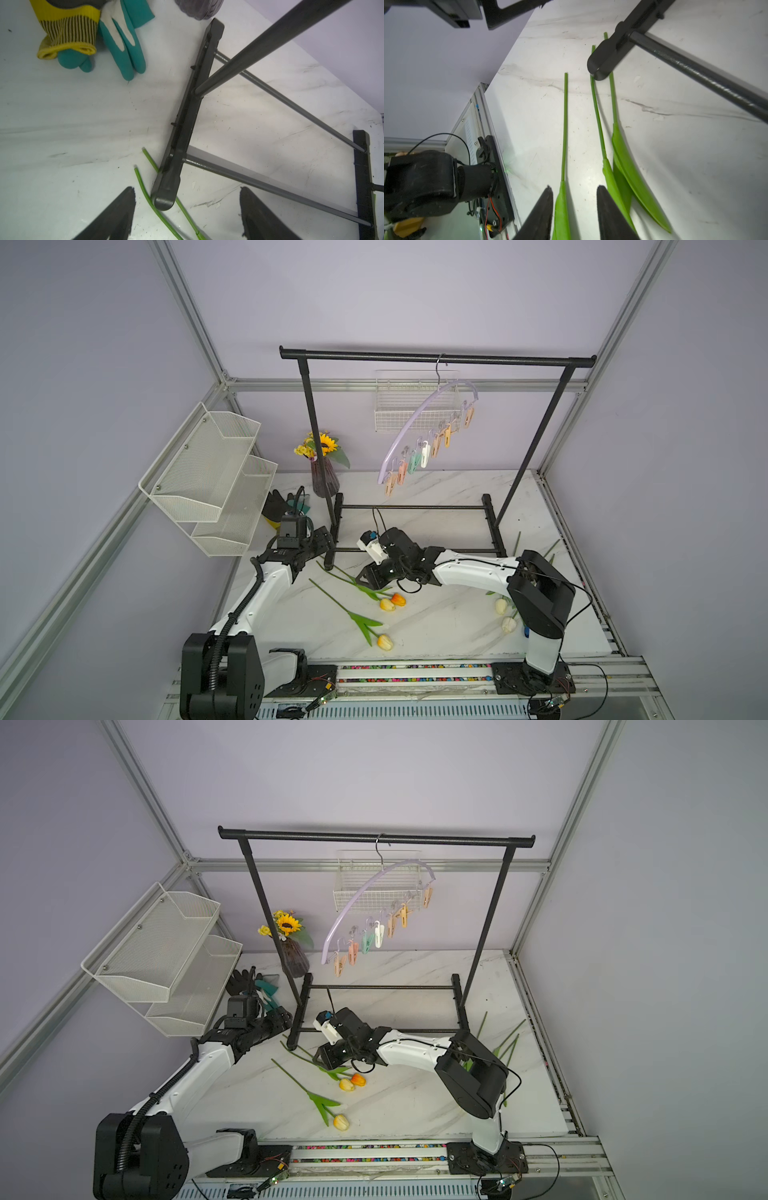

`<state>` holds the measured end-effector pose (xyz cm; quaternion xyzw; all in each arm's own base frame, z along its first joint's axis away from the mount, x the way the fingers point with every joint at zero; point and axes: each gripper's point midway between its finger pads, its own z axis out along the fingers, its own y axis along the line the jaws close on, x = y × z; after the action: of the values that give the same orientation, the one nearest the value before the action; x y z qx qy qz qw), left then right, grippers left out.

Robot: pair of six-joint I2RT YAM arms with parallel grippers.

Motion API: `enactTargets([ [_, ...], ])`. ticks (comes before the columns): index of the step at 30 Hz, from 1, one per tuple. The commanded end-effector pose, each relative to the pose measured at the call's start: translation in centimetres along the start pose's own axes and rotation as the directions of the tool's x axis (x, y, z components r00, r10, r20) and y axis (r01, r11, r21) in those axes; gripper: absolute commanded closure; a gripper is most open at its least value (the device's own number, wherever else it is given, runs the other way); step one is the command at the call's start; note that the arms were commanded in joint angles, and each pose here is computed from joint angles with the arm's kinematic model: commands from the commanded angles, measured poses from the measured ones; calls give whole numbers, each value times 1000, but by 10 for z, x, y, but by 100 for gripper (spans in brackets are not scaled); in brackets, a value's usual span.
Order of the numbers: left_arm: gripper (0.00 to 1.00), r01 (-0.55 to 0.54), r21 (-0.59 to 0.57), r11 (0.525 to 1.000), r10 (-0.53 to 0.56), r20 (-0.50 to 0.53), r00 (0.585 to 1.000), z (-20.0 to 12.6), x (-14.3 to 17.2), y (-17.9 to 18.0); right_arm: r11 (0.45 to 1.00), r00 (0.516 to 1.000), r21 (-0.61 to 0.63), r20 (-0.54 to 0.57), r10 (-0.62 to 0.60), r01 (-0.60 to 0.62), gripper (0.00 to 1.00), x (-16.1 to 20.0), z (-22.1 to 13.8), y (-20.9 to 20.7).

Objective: Dry the flowers on a clothes hanger
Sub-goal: Pick up the flower at the center of the board.

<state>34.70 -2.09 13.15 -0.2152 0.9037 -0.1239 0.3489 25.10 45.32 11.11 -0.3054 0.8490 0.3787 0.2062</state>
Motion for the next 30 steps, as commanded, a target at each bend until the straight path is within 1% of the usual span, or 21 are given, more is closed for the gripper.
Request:
enactTargets([
  [1,28,-1,29,1000,1,3,1000,6,-2,-7,993,999,115,-29,-30,34,65,-6,12,-18],
  [4,34,-23,21,1000,23,-19,1000,15,2,-5,986,997,152,-50,-56,63,65,-9,26,-22],
  [11,38,-35,11,999,36,-94,995,36,16,-1,981,993,169,-86,-77,90,65,-8,57,-29],
  [17,38,-36,13,999,37,-99,994,39,16,-2,973,988,198,-116,-101,123,66,-5,77,-33],
  [23,37,-35,21,999,36,-95,995,40,15,-3,947,985,281,-121,-125,154,72,-6,90,-43],
  [30,36,-39,15,999,40,-96,995,39,14,-3,923,974,326,-161,-160,205,78,5,98,-47],
])
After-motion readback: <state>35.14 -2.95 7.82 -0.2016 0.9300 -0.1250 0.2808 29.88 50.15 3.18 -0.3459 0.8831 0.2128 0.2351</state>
